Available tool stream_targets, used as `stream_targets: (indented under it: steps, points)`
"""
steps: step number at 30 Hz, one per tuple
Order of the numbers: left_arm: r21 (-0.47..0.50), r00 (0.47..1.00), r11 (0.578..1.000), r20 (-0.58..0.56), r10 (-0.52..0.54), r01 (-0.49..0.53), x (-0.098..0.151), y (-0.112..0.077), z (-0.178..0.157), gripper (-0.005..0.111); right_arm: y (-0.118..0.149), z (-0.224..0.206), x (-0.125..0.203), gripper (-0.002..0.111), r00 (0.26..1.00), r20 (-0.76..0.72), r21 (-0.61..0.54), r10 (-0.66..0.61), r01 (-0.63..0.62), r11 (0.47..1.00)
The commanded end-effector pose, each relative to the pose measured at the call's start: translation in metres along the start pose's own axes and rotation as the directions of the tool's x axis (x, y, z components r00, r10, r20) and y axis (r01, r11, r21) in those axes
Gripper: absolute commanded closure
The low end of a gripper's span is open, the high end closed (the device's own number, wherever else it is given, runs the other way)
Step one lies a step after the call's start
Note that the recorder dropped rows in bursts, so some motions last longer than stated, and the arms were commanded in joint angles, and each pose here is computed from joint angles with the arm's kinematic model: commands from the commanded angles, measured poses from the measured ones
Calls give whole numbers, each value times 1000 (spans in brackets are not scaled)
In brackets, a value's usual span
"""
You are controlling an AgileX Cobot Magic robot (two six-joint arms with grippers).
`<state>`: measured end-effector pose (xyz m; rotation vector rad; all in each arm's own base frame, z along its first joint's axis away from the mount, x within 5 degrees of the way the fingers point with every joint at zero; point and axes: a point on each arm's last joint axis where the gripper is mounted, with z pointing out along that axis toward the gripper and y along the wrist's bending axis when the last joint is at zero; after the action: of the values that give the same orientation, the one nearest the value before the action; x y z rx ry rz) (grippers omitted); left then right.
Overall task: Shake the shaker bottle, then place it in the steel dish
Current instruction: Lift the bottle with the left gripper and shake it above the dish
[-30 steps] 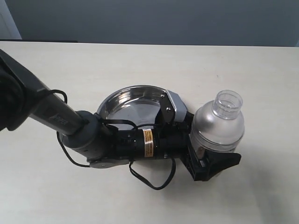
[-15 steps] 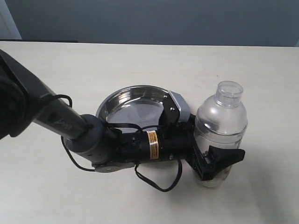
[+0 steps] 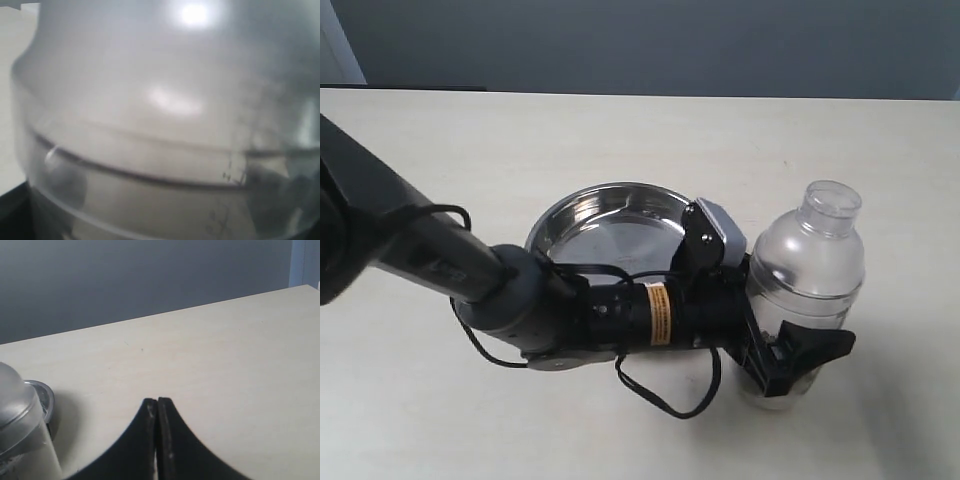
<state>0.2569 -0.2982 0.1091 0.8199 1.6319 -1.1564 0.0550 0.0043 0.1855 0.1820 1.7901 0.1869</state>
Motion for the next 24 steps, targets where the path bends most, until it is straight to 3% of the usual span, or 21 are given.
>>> stream_targets:
  steps: [1, 4, 8, 10, 14, 21, 23, 24]
  points:
    - [-102, 994, 989, -40, 99, -103, -43, -8, -3, 106, 0, 0, -1, 109, 1000, 12, -3, -3, 3, 1000]
    - [-164, 975, 961, -63, 214, -222, -89, -19, -13, 106, 0, 0, -1, 109, 1000, 12, -3, -3, 3, 1000]
    - [-258, 906, 874, -8, 423, -411, -175, -48, -42, 106, 0, 0, -1, 109, 1000, 12, -3, -3, 3, 1000]
    - [-315, 892, 842, -32, 451, -438, -193, -49, -53, 106, 0, 0, -1, 109, 1000, 12, -3, -3, 3, 1000]
    - [-366, 919, 847, -70, 388, -386, -191, -39, -59, 106, 0, 0, -1, 109, 1000, 12, -3, -3, 3, 1000]
    - [-378, 926, 849, -70, 371, -369, -188, -34, -61, 106, 0, 0, -1, 109, 1000, 12, -3, -3, 3, 1000]
    - [-391, 943, 858, -125, 309, -333, -164, -22, -63, 106, 0, 0, -1, 109, 1000, 12, -3, -3, 3, 1000]
    - [-408, 960, 870, -146, 238, -278, -140, -10, -64, 106, 0, 0, -1, 109, 1000, 12, -3, -3, 3, 1000]
